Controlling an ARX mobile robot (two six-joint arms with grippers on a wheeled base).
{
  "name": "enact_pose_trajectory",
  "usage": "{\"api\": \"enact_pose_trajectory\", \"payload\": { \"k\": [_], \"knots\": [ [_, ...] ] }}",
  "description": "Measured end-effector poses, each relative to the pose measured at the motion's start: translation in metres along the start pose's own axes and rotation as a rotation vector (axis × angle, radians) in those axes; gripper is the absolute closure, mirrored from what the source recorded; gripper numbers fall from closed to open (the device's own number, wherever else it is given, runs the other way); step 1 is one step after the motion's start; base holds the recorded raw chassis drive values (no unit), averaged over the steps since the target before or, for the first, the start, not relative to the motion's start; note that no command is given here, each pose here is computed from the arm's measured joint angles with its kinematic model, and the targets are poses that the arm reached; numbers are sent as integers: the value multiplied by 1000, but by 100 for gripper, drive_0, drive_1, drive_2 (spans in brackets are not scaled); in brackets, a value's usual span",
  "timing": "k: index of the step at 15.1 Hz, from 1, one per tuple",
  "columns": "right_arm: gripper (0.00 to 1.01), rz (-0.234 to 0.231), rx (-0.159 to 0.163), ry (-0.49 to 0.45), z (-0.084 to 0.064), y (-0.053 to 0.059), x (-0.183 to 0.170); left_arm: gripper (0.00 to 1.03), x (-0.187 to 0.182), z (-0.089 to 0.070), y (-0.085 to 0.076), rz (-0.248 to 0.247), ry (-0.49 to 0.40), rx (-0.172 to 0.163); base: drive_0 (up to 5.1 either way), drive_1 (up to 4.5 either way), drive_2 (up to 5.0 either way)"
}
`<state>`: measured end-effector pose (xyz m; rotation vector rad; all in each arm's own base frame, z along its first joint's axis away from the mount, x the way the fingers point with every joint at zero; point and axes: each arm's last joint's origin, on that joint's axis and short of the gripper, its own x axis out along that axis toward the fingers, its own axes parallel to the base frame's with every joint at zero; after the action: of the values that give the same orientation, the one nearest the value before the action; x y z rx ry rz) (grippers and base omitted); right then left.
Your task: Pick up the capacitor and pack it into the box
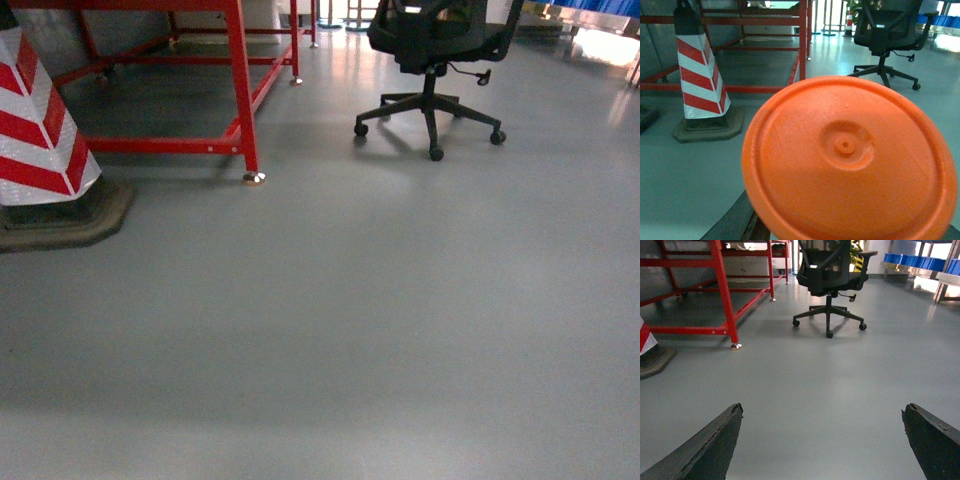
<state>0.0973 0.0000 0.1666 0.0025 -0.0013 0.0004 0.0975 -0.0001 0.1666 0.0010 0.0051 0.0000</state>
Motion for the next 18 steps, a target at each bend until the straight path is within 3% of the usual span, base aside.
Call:
{"api": "enact_pose_trajectory", "payload": {
  "k": [18],
  "knots": [
    [3, 0, 0, -1, 0, 0, 0, 59, 0, 0, 0, -1, 0, 0, -499, 238, 238]
  ]
}}
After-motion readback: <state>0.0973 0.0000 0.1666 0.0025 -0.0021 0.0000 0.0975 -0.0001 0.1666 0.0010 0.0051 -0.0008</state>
